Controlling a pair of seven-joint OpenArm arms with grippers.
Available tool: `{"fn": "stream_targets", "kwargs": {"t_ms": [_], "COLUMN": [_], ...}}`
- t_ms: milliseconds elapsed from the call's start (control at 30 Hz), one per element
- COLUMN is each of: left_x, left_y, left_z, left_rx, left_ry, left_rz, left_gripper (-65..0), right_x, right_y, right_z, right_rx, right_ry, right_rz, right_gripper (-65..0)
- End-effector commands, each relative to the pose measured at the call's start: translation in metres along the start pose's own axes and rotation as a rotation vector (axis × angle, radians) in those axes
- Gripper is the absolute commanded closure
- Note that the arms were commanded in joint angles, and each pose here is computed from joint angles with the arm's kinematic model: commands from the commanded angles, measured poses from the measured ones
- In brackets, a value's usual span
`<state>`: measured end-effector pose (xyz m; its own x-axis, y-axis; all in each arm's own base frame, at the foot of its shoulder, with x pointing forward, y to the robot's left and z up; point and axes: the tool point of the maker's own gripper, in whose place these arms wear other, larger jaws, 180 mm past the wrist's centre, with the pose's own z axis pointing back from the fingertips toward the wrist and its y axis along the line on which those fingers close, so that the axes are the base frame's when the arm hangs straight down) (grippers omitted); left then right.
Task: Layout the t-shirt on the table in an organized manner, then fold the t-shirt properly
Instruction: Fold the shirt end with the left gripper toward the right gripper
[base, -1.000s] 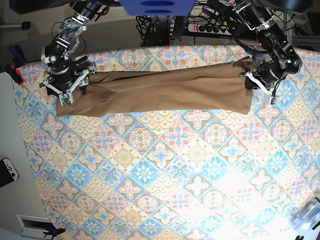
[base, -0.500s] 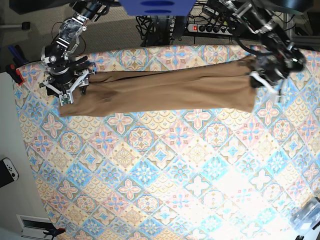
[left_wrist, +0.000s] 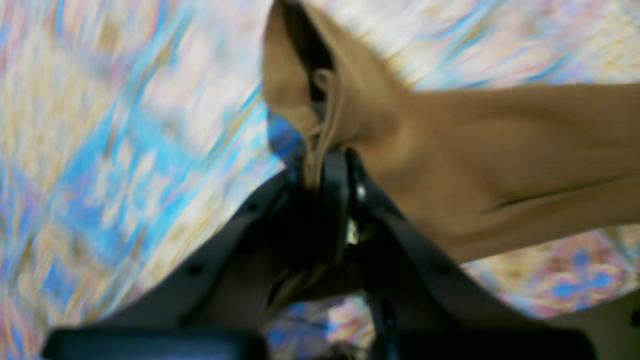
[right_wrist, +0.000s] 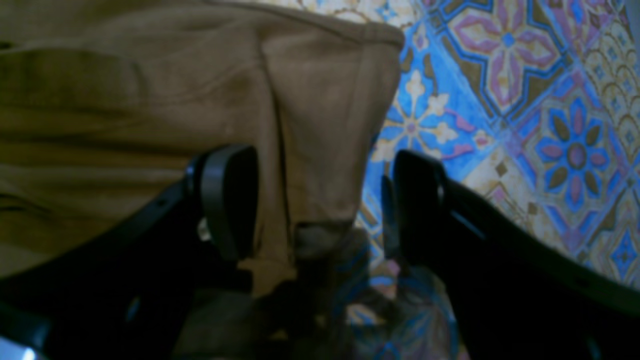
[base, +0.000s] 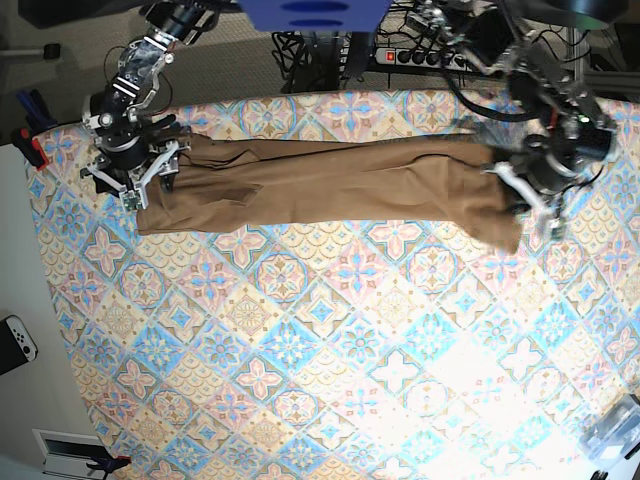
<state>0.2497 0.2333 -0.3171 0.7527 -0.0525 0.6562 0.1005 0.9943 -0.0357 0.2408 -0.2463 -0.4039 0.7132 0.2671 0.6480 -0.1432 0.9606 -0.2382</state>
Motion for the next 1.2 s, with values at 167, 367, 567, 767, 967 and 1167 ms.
{"fn": "stream_targets", "kwargs": {"t_ms": [167, 367, 567, 767, 967, 1167], "left_x": [0.017, 0.016, 0.026, 0.017, 0.004, 0.001], "left_y": [-0.065, -0.137, -0.189, -0.254, -0.278, -0.291], "left_z": [-0.017, -0.025, -0.023, -0.014, -0.019, -0.031], "left_rx": [-0.153, -0.324, -0.449, -0.610, -0.687, -0.745], "left_ry": [-0.027, -0.010, -0.037, -0.018, 0.024, 0.005], "left_rz": [-0.072, -0.163, -0.233, -0.382, -0.417, -0.355], "left_gripper": [0.0, 0.0, 0.0, 0.0, 0.0, 0.0], "right_x": [0.011, 0.011, 0.011, 0.011, 0.010, 0.009], "right_y": [-0.007, -0.007, -0.007, 0.007, 0.008, 0.008], "right_z": [0.002, 0.002, 0.002, -0.005, -0.006, -0.006], "right_rx": [-0.022, -0.021, -0.021, 0.023, 0.025, 0.024], "right_ry": [-0.040, -0.038, -0.039, -0.035, -0.033, -0.029], "right_rz": [0.001, 0.001, 0.001, 0.007, 0.006, 0.008], "right_gripper": [-40.5, -40.5, -40.5, -40.5, -40.5, -40.5]}}
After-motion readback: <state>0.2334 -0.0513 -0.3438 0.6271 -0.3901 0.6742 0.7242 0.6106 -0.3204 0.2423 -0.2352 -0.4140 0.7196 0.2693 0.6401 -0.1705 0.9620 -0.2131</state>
